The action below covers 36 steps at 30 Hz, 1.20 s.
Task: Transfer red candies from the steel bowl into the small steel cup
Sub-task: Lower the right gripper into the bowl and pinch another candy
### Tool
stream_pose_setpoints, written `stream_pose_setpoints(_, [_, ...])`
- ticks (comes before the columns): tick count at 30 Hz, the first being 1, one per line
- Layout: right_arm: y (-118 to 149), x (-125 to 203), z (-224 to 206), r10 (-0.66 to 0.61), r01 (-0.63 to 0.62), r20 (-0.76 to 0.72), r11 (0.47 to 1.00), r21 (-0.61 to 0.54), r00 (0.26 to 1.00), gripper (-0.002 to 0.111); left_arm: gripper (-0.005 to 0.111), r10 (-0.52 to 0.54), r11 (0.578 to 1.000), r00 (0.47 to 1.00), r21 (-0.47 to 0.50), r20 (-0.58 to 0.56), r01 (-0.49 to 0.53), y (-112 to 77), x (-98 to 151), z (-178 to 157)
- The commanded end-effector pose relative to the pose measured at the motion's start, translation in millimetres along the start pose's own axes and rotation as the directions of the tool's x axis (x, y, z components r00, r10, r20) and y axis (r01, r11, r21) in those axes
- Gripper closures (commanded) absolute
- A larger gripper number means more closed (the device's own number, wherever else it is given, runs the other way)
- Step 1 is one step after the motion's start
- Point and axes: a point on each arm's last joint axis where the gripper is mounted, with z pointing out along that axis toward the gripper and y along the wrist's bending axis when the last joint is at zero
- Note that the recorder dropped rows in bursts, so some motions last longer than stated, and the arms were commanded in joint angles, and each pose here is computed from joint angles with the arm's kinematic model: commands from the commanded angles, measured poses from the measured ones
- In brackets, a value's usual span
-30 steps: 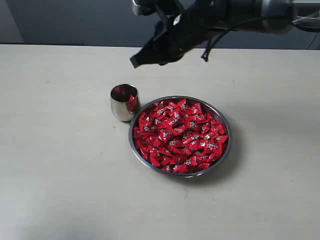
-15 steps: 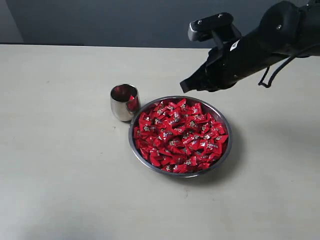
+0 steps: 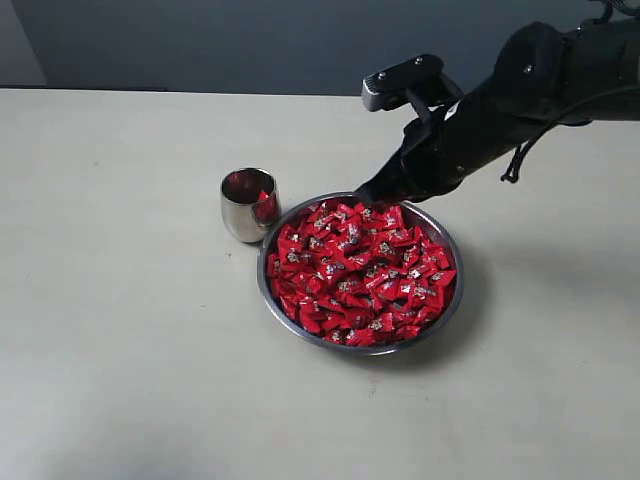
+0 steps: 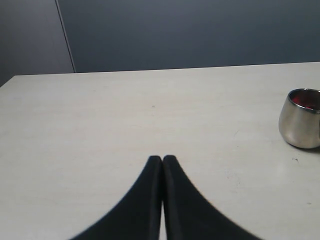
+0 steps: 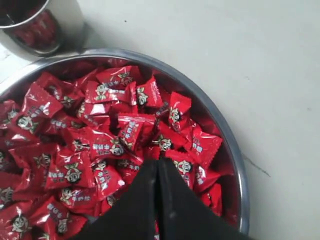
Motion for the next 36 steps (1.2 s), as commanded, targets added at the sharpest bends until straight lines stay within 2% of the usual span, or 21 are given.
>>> stream_pose_setpoints(1, [-1, -10, 7, 0.0, -0.001, -0.033, 0.999, -0.036, 0.999, 0.109, 0.106, -0.002, 1.0, 1.0, 0.0, 0.002, 0.002, 0.0, 1, 0])
stream_pose_setpoints(5, [-3, -11, 14, -0.023, 0.02, -0.065, 0.999, -0.046, 0.998, 0.109, 0.106, -0.002, 1.0, 1.0, 0.0, 0.002, 0.002, 0.0, 1, 0])
stream_pose_setpoints(12, [-1, 1, 22, -0.155, 0.138, -0.161, 0.985, -0.107, 0.975, 0.109, 0.106, -0.002, 1.0, 1.0, 0.0, 0.002, 0.002, 0.0, 1, 0])
stream_pose_setpoints(18, [-5, 4, 21, -0.248, 0.236, -0.19, 0.968, -0.084, 0.95, 0.109, 0.106, -0.002, 1.0, 1.0, 0.0, 0.002, 0.002, 0.0, 1, 0])
stream_pose_setpoints(24, [-6, 4, 21, -0.27, 0.26, -0.199, 0.963, -0.075, 0.942, 0.109, 0.106, -0.002, 1.0, 1.0, 0.0, 0.002, 0.002, 0.0, 1, 0])
stream_pose_setpoints(27, [-3, 4, 21, -0.227, 0.211, -0.187, 0.972, -0.1, 0.956, 0.109, 0.106, -0.002, 1.0, 1.0, 0.0, 0.002, 0.002, 0.0, 1, 0])
stream_pose_setpoints(33, [5, -4, 24, -0.3, 0.293, -0.122, 0.954, -0.067, 0.946, 0.109, 0.106, -0.002, 1.0, 1.0, 0.0, 0.002, 0.002, 0.0, 1, 0])
stream_pose_setpoints(35, [6, -4, 24, -0.299, 0.293, -0.121, 0.954, -0.069, 0.946, 0.099, 0.106, -0.002, 1.0, 1.0, 0.0, 0.002, 0.002, 0.0, 1, 0])
stream_pose_setpoints(36, [6, -5, 25, -0.301, 0.295, -0.12, 0.953, -0.067, 0.946, 0.09, 0.106, -0.002, 1.0, 1.0, 0.0, 0.002, 0.002, 0.0, 1, 0])
